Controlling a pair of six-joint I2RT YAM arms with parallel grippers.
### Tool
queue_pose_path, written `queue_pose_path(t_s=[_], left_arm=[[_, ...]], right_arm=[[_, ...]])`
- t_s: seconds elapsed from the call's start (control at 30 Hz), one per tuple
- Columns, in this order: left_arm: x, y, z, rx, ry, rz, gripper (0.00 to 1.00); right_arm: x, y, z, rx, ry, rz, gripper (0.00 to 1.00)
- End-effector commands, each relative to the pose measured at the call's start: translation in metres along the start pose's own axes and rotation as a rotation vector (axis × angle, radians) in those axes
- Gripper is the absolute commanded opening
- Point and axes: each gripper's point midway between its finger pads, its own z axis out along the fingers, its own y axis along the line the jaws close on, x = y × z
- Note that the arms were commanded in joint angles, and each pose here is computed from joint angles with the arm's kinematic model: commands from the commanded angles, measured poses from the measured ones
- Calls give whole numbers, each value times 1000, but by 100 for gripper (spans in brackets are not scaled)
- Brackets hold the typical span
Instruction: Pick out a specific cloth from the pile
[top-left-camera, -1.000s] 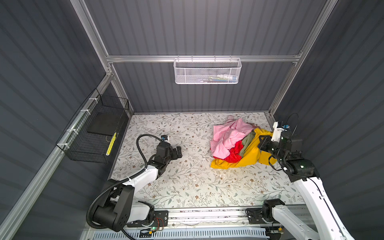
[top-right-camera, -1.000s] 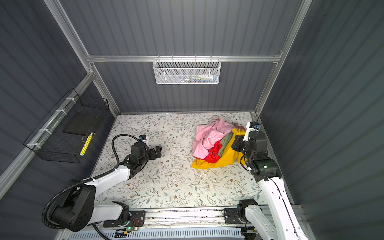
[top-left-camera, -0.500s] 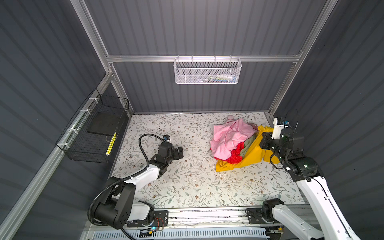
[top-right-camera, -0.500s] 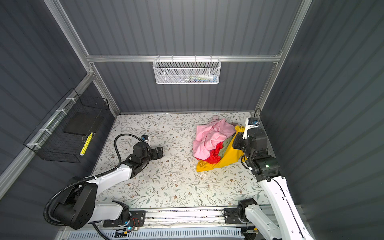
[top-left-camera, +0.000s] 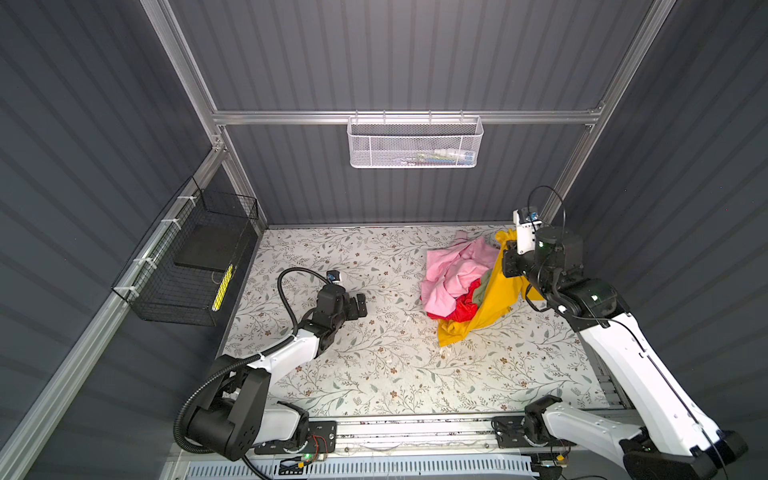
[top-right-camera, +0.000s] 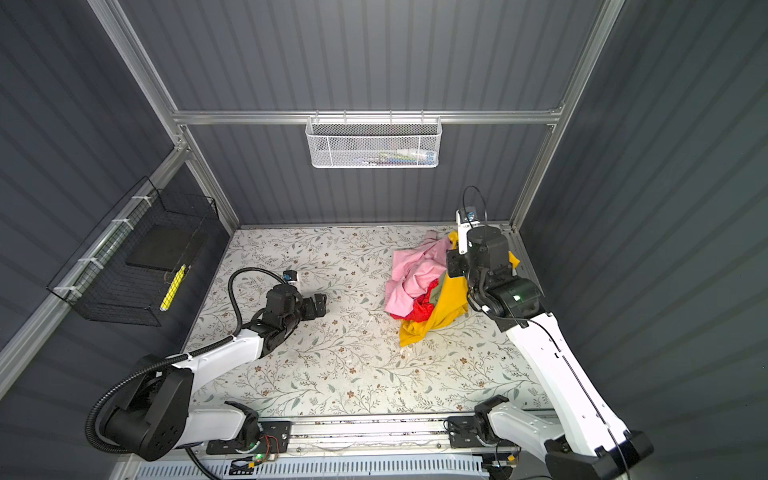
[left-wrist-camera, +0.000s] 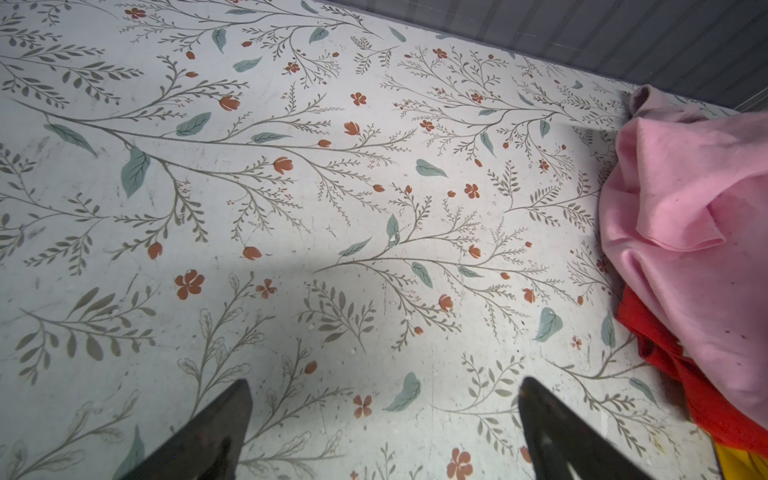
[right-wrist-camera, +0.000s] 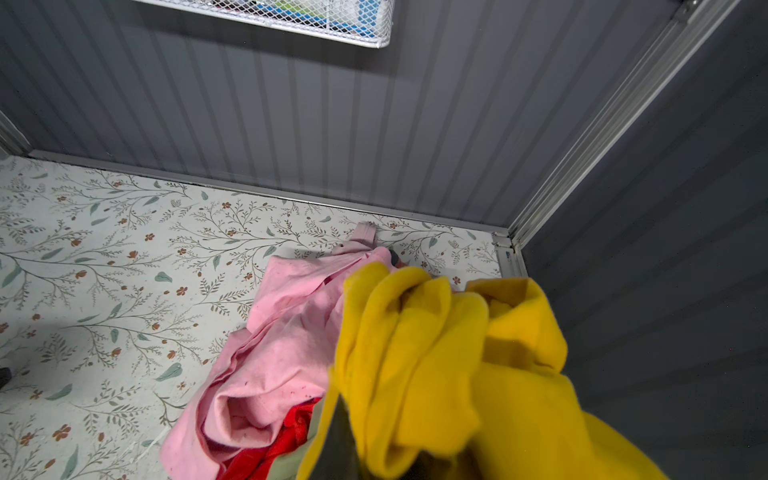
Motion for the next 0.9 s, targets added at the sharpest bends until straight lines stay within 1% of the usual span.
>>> queue_pose_path(t_s=[0.0, 0.1, 0.27, 0.33, 0.43, 0.6, 0.77, 0.87], left_arm=[[4, -2, -4, -1, 1, 15, 100], [7, -4, -5, -1, 1, 13, 100], [10, -7, -5, 6, 6, 18, 100], [13, -9, -5, 8, 11, 19, 100], [16, -8, -3, 5, 18, 21, 100], [18, -8, -3, 1, 21, 19, 100], [20, -6, -3, -9, 25, 20, 100], [21, -6, -3, -7, 27, 19, 100]], right_arm=[[-44, 12, 3, 19, -109, -96, 0], [-38, 53, 18, -86, -62, -203, 2], [-4, 105, 47, -234, 84, -282, 0], [9, 120, 56, -278, 125, -291, 0], [31, 146, 66, -384, 191, -292, 0], [76, 183, 81, -515, 334, -311, 0], [117, 213, 85, -626, 457, -327, 0], [137, 227, 86, -666, 513, -337, 0]])
